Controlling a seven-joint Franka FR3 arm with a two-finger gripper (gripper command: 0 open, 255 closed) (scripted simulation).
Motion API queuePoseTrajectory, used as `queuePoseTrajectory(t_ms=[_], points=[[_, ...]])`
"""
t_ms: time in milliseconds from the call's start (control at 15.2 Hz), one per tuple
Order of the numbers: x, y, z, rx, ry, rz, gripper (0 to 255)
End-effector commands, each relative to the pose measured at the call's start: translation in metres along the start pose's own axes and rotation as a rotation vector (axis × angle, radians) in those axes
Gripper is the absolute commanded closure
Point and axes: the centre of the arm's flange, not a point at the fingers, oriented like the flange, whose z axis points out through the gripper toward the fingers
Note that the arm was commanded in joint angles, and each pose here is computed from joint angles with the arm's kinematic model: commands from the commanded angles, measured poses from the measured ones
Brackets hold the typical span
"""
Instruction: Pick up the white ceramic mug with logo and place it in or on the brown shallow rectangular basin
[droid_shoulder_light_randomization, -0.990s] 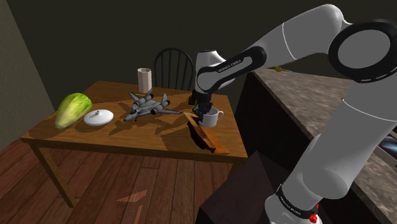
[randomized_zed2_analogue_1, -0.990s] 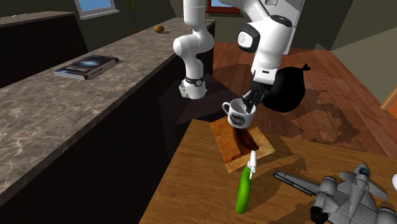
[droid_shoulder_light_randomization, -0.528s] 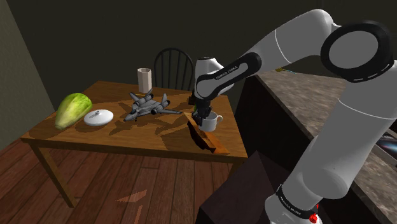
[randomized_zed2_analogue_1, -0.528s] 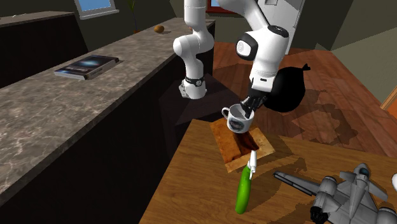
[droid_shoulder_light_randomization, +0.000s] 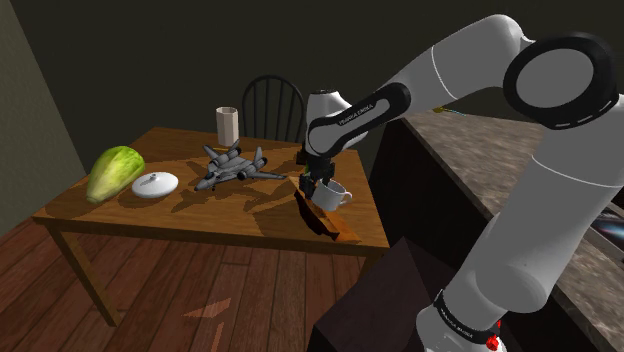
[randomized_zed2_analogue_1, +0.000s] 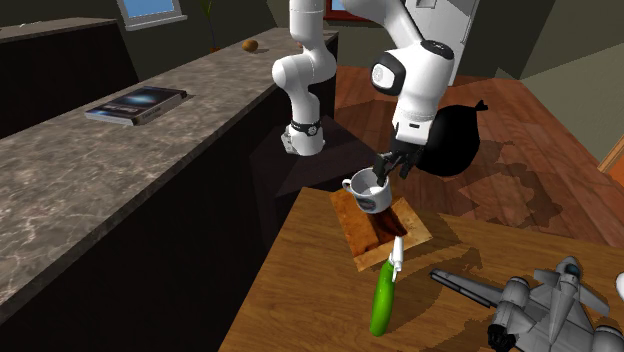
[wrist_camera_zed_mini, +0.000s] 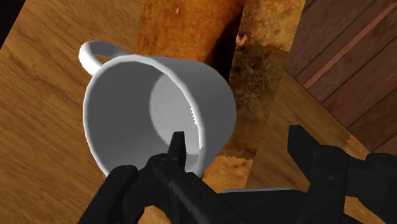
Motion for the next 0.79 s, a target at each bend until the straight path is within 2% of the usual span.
queuePoseTrajectory(t_ms=[0, 132, 396, 726], points=[[0.000, 0.000, 0.000, 0.000, 0.000, 0.000, 0], [0.000, 0.000, 0.000, 0.000, 0.000, 0.000, 0], [0.000, 0.000, -0.050, 0.000, 0.000, 0.000, 0], [0.000, 0.000, -0.050, 0.000, 0.000, 0.000, 0]])
